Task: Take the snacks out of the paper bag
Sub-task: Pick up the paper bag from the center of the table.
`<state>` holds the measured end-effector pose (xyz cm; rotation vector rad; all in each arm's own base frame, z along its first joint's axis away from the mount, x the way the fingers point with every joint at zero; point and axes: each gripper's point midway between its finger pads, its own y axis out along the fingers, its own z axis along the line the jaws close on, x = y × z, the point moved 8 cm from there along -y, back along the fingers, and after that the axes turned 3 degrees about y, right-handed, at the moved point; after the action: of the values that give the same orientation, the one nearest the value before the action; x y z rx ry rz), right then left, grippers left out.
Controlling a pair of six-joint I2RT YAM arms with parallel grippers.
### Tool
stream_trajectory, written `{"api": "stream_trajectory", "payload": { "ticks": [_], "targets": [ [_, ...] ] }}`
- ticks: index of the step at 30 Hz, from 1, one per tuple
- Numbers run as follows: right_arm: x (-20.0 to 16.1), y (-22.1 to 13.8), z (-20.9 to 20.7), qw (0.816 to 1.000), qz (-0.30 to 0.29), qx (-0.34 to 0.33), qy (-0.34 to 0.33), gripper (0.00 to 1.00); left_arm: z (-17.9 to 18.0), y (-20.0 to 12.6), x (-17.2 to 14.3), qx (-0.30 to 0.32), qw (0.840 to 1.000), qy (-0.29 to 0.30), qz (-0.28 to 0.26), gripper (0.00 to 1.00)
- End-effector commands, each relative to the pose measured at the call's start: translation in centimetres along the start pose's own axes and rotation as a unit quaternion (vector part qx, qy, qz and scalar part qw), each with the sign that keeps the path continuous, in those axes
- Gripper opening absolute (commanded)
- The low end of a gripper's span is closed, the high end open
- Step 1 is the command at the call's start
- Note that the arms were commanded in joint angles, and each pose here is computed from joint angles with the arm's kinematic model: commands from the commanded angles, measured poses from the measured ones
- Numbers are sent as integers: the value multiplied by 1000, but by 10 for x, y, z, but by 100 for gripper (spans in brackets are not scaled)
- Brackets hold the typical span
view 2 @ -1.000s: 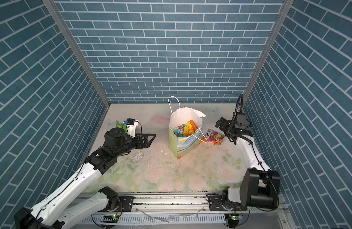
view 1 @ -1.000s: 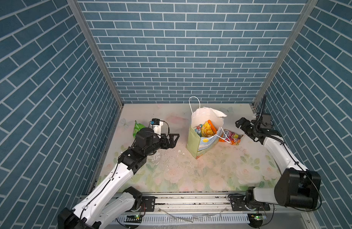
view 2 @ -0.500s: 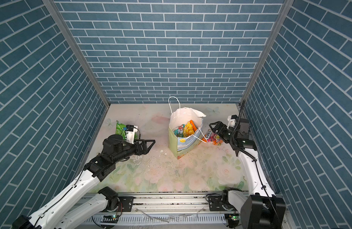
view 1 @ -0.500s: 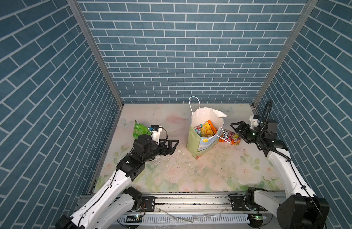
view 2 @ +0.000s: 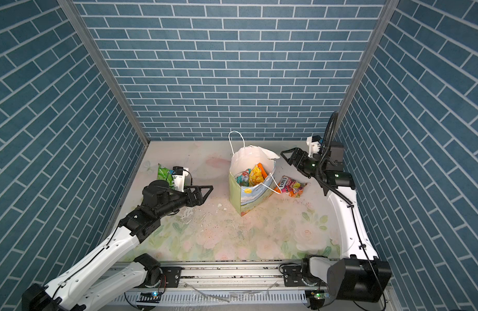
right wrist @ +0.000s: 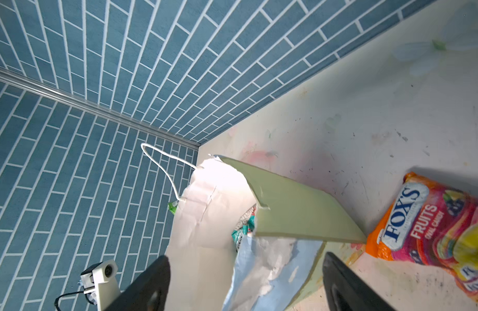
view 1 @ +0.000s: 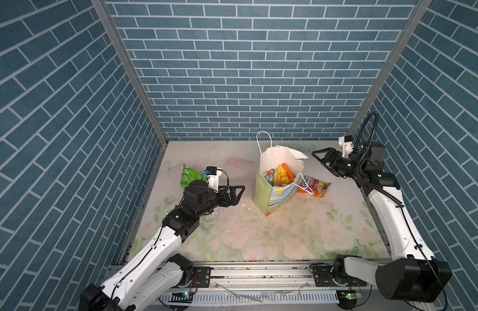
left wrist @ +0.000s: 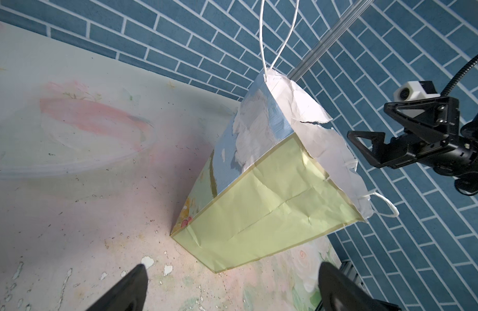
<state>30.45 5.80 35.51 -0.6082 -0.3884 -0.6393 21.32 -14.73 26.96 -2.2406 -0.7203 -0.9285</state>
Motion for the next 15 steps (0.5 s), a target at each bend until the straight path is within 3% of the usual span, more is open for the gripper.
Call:
{"api": "stream_trajectory", "payload": {
  "ticks": [1,15],
  "targets": [
    [0,9,-6,998,46,-39,-34,88,-5,0,13,5,999,20,-27,100],
    [-7,81,16,971,154,-109,-147,86,-11,4,23,1,999,21,-29,100]
  ]
}}
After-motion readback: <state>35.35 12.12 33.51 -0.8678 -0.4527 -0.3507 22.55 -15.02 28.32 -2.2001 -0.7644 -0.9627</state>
